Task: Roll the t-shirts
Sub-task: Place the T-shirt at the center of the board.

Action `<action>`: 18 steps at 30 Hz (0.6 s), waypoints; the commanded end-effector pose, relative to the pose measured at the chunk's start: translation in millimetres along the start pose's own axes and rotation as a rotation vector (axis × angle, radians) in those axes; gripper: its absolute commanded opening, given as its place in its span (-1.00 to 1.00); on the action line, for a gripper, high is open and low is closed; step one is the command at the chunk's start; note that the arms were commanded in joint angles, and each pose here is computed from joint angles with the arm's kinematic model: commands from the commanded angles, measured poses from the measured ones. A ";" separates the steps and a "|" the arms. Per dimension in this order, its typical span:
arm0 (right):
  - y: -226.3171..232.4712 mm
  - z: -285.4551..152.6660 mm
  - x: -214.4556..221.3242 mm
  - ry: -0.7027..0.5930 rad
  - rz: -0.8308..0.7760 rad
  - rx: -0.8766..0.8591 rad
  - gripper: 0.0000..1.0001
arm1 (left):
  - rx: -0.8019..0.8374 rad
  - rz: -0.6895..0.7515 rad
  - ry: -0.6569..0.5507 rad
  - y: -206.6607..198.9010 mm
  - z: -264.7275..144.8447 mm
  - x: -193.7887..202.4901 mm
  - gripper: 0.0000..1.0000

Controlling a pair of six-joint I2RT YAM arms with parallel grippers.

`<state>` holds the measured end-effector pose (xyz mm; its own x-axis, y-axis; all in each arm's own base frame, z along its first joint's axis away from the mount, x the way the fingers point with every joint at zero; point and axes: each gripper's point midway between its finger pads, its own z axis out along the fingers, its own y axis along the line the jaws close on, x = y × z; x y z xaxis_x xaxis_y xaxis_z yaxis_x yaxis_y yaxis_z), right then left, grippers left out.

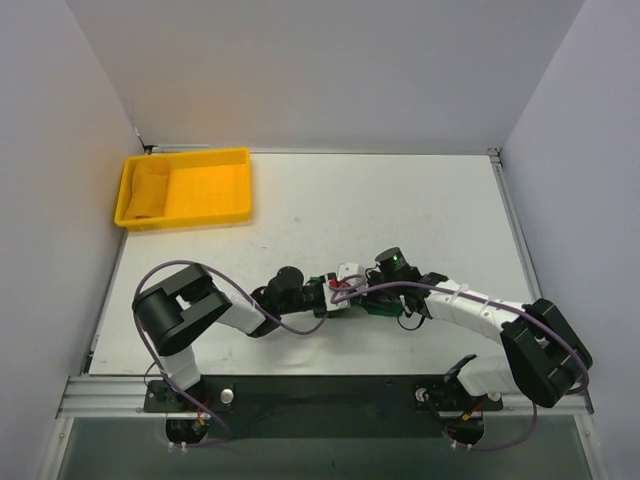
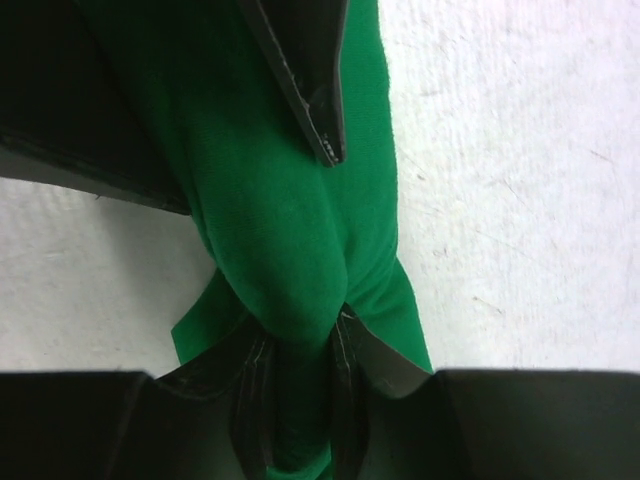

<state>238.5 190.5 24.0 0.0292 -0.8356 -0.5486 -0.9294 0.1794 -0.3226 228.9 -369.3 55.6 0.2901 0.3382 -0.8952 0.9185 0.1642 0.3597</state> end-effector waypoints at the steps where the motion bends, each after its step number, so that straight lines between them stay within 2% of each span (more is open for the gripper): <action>1: 24.7 -5.0 -89.4 -0.315 -0.193 -0.104 -1.00 | 0.014 -0.054 0.519 -34.1 -10.2 112.6 0.27; 4: 23.2 -7.0 -90.3 -0.323 -0.195 -0.096 -1.00 | 0.016 -0.041 0.531 -36.7 -8.7 114.2 0.29; 7: 23.3 -7.5 -90.7 -0.330 -0.179 -0.090 -1.00 | 0.054 -0.037 0.549 -43.5 -6.2 117.9 0.15; 8: 23.0 -7.5 -89.7 -0.328 -0.168 -0.087 -1.00 | 0.081 -0.045 0.553 -47.8 -6.2 118.5 -0.07; 10: 23.1 -8.1 -90.5 -0.334 -0.163 -0.085 -1.00 | 0.105 -0.042 0.552 -51.9 -5.5 119.2 -0.27; 11: 22.6 -8.0 -90.4 -0.334 -0.159 -0.081 -1.00 | 0.124 -0.051 0.566 -55.2 -7.1 121.7 -0.56; 14: 22.3 -7.9 -88.4 -0.333 -0.158 -0.070 -1.00 | 0.158 -0.057 0.576 -59.9 -6.0 122.2 -0.80; 15: 22.5 -7.2 -85.4 -0.325 -0.156 -0.065 -1.00 | 0.171 -0.060 0.574 -62.1 -5.9 121.7 -0.97; 17: 16.8 -7.3 -83.3 -0.315 -0.141 -0.037 -0.58 | 0.177 -0.068 0.573 -61.4 -6.9 118.4 -1.00; 18: 8.0 -9.0 -81.0 -0.296 -0.101 0.011 -0.27 | 0.178 -0.072 0.573 -61.0 -7.7 116.3 -1.00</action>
<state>244.4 159.0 21.8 -0.1140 -0.8452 -0.5222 -0.8747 0.3346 -0.3506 242.5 -389.2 46.8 0.2619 0.3772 -0.8883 0.9220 0.1742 0.3458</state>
